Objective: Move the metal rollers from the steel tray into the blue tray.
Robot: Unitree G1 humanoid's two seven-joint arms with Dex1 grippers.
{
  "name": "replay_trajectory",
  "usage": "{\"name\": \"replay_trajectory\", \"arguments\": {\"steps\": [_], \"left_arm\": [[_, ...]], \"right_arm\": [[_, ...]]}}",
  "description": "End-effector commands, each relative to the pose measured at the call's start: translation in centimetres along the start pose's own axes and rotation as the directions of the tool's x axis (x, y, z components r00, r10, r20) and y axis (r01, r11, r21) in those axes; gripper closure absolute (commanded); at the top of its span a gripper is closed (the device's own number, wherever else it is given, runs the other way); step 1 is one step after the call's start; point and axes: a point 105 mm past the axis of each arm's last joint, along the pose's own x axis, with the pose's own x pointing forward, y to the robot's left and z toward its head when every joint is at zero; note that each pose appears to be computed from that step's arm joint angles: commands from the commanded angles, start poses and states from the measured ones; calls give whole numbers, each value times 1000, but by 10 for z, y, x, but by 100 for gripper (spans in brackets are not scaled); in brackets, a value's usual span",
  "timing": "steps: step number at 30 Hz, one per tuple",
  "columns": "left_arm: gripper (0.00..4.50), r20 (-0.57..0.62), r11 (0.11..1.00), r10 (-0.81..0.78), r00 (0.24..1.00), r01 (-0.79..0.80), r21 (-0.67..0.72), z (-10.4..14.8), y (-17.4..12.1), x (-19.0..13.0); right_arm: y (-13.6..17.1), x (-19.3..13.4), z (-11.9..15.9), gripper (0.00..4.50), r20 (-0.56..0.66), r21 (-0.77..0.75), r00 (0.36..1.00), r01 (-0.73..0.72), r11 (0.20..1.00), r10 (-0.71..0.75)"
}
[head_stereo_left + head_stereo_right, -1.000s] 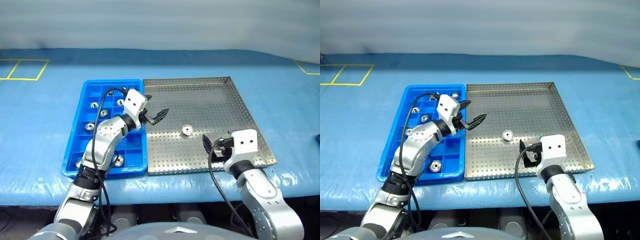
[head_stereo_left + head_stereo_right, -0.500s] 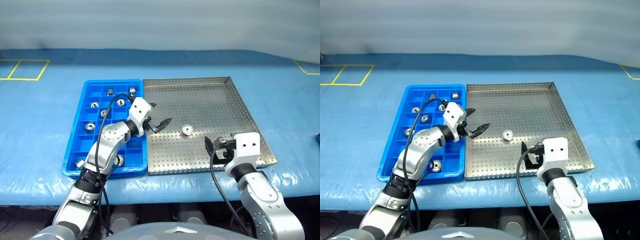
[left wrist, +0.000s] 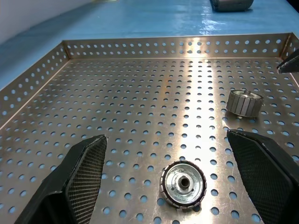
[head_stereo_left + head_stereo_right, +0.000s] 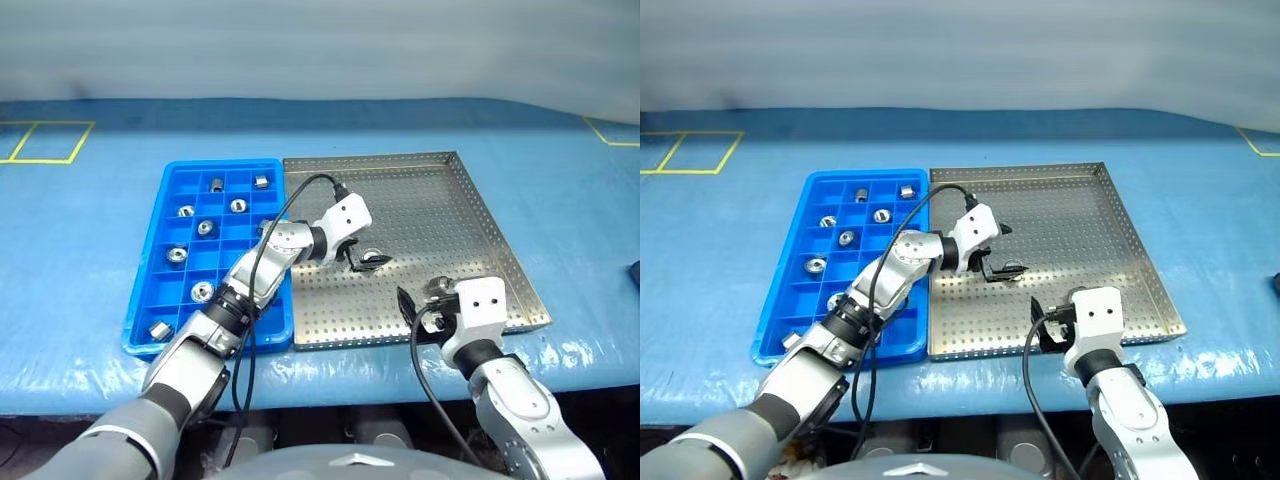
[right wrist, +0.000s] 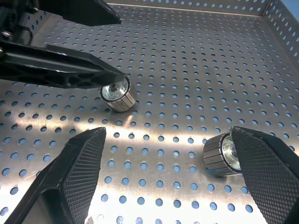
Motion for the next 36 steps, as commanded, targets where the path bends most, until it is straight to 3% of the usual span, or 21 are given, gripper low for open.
{"name": "replay_trajectory", "arguments": {"steps": [1, 11, 14, 20, 21, 25, 32, 36], "left_arm": [[3, 4, 997, -9, 1000, 8, 79, 9, 0, 15], [3, -99, 997, -9, 995, 17, 81, -16, -5, 36], [62, -125, 997, 9, 992, 0, 71, -22, -3, 37], [264, -151, 997, 26, 988, -15, 73, -26, 4, 31], [278, -154, 997, 25, 988, -14, 75, -26, 5, 29], [277, -129, 996, 25, 991, -14, 83, -19, 9, 20], [277, 190, 983, 150, 970, -125, -136, 49, 29, -18], [277, 248, 956, 272, 930, -231, -182, 60, 41, -52]], "right_arm": [[0, -7, 15, 0, 71, -3, 997, 21, 1000, -21], [0, -10, 15, 0, 76, 5, 996, 40, 999, -40], [0, -9, 15, 0, 76, 5, 996, 43, 999, -43], [0, -8, 15, 0, 80, 8, 996, 44, 999, -44], [0, -7, 15, 0, 81, 7, 996, 41, 999, -42], [3, -3, 18, 0, 92, 8, 995, 24, 1000, -25], [17, 8, 29, 0, 123, -27, 989, -75, 997, 78], [27, 15, 35, 0, 134, -57, 980, -141, 988, 148]]}}
